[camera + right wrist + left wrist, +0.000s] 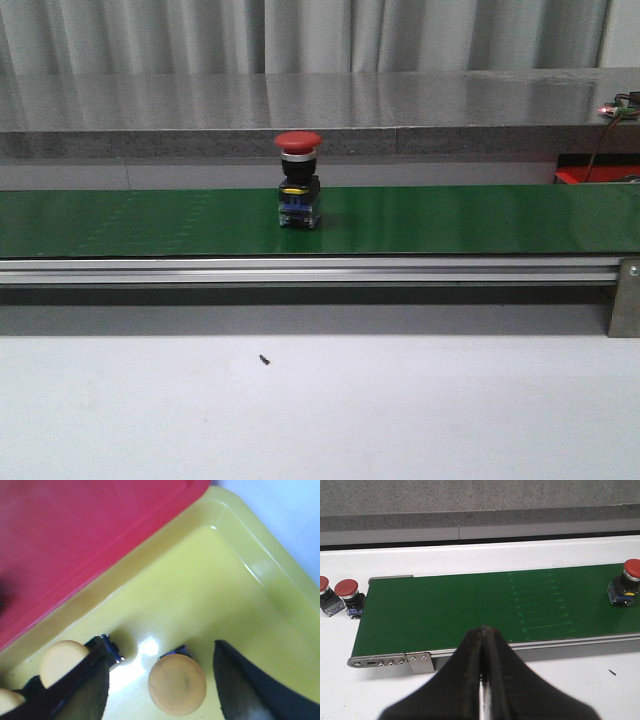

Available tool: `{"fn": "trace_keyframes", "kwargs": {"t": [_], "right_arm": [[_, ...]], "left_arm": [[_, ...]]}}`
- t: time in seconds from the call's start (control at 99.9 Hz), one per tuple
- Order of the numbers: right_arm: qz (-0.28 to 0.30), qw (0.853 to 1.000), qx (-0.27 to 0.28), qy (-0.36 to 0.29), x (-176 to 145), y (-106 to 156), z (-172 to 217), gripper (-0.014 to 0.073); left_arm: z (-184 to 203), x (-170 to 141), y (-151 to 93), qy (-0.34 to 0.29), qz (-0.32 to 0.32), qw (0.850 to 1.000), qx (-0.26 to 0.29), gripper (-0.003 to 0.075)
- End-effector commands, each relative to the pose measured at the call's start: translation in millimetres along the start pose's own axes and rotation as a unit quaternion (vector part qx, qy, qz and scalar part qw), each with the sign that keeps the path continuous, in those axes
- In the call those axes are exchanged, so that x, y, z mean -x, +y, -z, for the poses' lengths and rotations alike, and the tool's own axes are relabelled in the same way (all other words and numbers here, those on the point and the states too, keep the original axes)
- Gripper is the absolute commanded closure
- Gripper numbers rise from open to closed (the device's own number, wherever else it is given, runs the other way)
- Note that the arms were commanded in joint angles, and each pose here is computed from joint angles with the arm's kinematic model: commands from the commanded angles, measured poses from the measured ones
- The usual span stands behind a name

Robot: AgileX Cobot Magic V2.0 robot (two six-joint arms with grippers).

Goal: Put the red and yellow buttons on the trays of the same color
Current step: 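Lower the yellow button into the yellow tray and open the right gripper, then move the right gripper to the belt end and grasp the red button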

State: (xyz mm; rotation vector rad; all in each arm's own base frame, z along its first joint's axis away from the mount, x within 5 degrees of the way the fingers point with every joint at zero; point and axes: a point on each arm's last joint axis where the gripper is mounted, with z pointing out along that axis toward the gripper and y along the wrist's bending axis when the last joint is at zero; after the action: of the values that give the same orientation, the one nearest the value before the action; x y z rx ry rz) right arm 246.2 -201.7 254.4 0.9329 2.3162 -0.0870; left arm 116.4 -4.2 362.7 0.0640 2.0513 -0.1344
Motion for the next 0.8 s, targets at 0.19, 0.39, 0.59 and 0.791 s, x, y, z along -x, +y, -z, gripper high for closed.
{"fn": "trace_keyframes", "kwargs": {"t": [0.19,0.39,0.59,0.791], "right_arm": [[0.035,0.996,0.040,-0.077,11.4,35.6,44.7,0.0132],[0.127,0.985,0.070,-0.093,2.2,76.8,61.9,0.0132],[0.261,0.950,0.134,-0.105,-21.3,133.0,83.6,0.0132],[0.377,0.900,0.203,-0.081,-56.1,182.4,101.2,0.0132]], "left_arm": [[6.2,16.2,-0.2,-0.065,0.009,0.998,0.006,0.0740],[6.2,16.4,-0.1,-0.066,0.009,0.998,0.007,0.0740],[6.2,16.4,-0.1,-0.066,0.009,0.998,0.007,0.0740],[6.2,16.4,-0.1,-0.066,0.009,0.998,0.007,0.0740]]}}
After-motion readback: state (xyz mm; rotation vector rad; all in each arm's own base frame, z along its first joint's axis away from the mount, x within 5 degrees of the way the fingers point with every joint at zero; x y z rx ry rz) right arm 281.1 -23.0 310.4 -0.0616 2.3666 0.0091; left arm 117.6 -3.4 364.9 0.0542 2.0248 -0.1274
